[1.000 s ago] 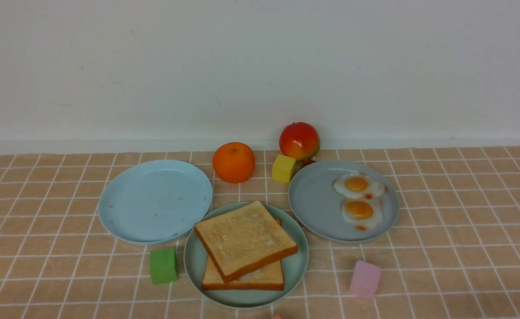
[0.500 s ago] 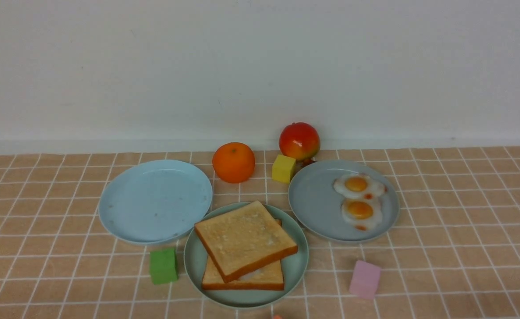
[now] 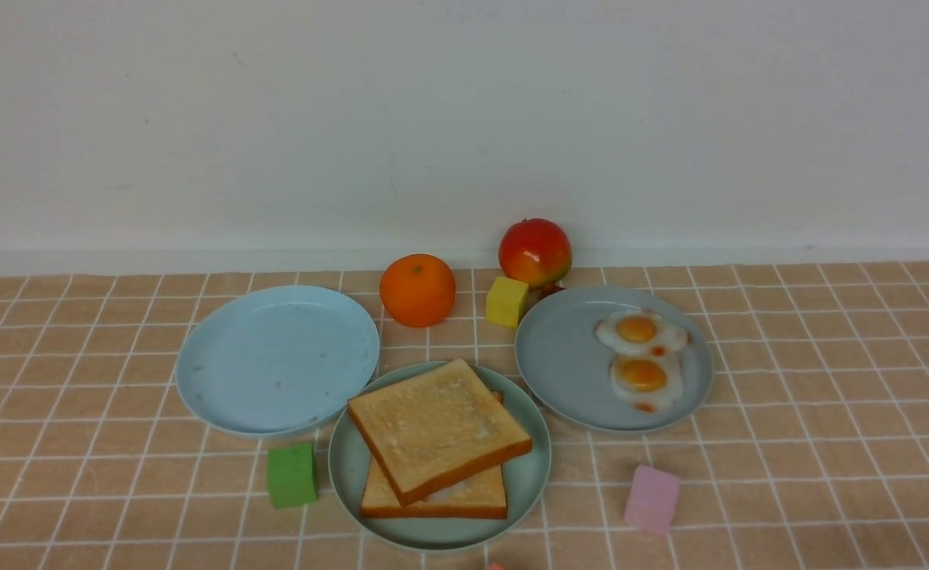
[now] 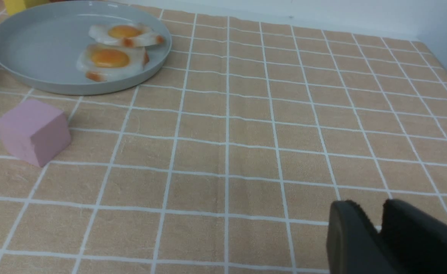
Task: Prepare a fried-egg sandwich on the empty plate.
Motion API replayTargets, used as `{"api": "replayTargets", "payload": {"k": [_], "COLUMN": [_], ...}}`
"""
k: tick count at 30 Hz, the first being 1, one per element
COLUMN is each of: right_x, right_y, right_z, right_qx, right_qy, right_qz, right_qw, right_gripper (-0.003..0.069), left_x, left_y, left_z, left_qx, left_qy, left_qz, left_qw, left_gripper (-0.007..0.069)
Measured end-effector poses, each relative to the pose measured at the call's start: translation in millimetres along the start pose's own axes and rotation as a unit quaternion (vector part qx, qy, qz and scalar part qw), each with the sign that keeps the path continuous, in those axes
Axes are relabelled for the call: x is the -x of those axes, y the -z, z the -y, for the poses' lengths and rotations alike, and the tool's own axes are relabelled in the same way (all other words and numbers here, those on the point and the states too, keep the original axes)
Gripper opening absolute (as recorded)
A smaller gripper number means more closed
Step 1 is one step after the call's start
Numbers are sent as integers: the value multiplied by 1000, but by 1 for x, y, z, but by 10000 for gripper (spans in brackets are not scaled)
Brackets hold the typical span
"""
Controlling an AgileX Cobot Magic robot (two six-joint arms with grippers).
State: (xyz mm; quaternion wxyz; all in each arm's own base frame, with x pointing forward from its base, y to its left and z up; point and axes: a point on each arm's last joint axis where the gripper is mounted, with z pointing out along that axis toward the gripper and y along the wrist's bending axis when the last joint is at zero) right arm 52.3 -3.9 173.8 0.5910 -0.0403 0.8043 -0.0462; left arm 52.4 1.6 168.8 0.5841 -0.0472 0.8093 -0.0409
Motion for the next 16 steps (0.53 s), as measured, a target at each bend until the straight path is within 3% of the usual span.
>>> {"api": "replayTargets", "payload": {"k": [16], "right_x": [0], "right_y": [0], "right_z": [0], "right_qx": [0], "right_qy": [0], "right_qz": [0], "right_qw": [1000], "right_gripper": [176], "left_x": [0], "left_y": [0], "left_z": [0], "left_qx": [0], "left_qy": [0], "left_qz": [0], "left_qw": [1000], "left_gripper": [92]}}
